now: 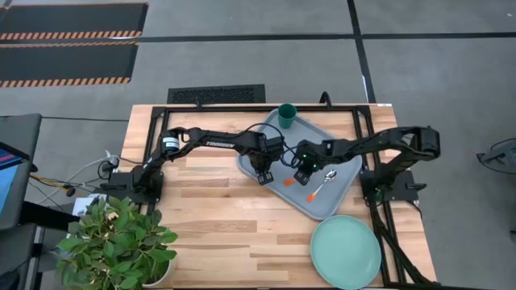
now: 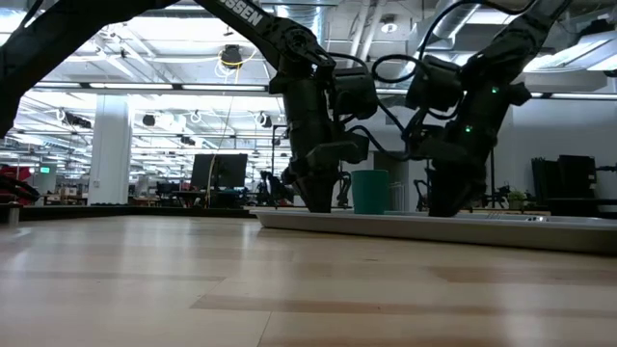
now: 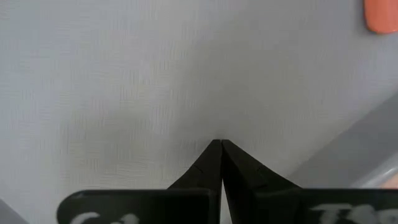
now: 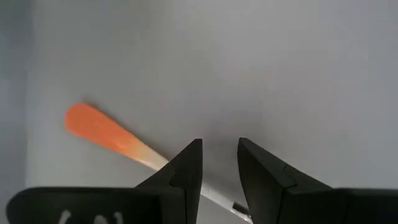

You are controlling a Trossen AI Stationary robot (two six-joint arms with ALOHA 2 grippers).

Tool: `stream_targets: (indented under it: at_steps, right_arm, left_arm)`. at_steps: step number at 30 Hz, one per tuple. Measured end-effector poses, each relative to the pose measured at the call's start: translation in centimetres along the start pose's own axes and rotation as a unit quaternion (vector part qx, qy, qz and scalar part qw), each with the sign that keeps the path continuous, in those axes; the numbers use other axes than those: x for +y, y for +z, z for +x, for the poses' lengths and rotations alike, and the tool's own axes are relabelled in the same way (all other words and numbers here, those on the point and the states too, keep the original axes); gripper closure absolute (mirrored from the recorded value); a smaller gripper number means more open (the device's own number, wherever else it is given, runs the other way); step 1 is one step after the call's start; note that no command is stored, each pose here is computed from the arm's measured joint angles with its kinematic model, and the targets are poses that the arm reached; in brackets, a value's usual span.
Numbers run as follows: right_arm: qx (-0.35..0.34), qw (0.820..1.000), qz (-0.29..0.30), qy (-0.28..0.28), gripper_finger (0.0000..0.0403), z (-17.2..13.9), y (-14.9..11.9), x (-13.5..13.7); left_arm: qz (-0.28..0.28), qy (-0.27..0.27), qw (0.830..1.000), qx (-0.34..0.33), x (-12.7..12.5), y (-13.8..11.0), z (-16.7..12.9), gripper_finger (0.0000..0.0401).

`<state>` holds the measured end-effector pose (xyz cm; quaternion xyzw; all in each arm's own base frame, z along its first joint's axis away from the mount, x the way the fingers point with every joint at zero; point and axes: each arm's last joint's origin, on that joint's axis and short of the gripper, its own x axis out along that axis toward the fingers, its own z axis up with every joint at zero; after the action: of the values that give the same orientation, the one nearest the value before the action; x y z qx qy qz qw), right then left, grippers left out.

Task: Pick and place plate/cup/fork/spoon on tray
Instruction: Adjust the silverware

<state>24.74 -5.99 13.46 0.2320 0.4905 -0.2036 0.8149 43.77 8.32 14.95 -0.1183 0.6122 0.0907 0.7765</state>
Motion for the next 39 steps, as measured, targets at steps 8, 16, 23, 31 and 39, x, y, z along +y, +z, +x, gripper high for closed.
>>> stream_targets:
  at_steps: [8, 16, 23, 31, 39]
  right_arm:
    - [0.057, 0.997, -0.041, -0.015, 0.0276, -0.6, -1.6, 0.8]
    - [0.082, 0.993, -0.083, -0.017, 0.0276, -2.3, -2.4, 0.6]
    - [0.042, 0.997, -0.067, -0.013, 0.0276, -3.9, -2.0, 0.6]
    - [0.139, 0.989, 0.002, -0.05, 0.0276, -7.2, -5.4, -0.4]
    - [0.196, 0.978, 0.016, -0.07, 0.0276, -7.0, -7.9, -0.9]
  left_arm:
    - [0.0, -0.001, 1.0, -0.002, 0.0, 0.0, 0.0, 0.0401]
    - [0.0, 0.0, 1.0, -0.004, 0.0, 0.1, 0.0, 0.0401]
    - [-0.005, 0.0, 1.0, -0.005, 0.1, 0.1, 0.0, 0.0401]
    - [-0.005, 0.0, 1.0, -0.009, 0.1, 0.2, 0.0, 0.0401]
    - [-0.007, -0.01, 1.0, -0.022, 0.0, 0.4, 0.0, 0.0401]
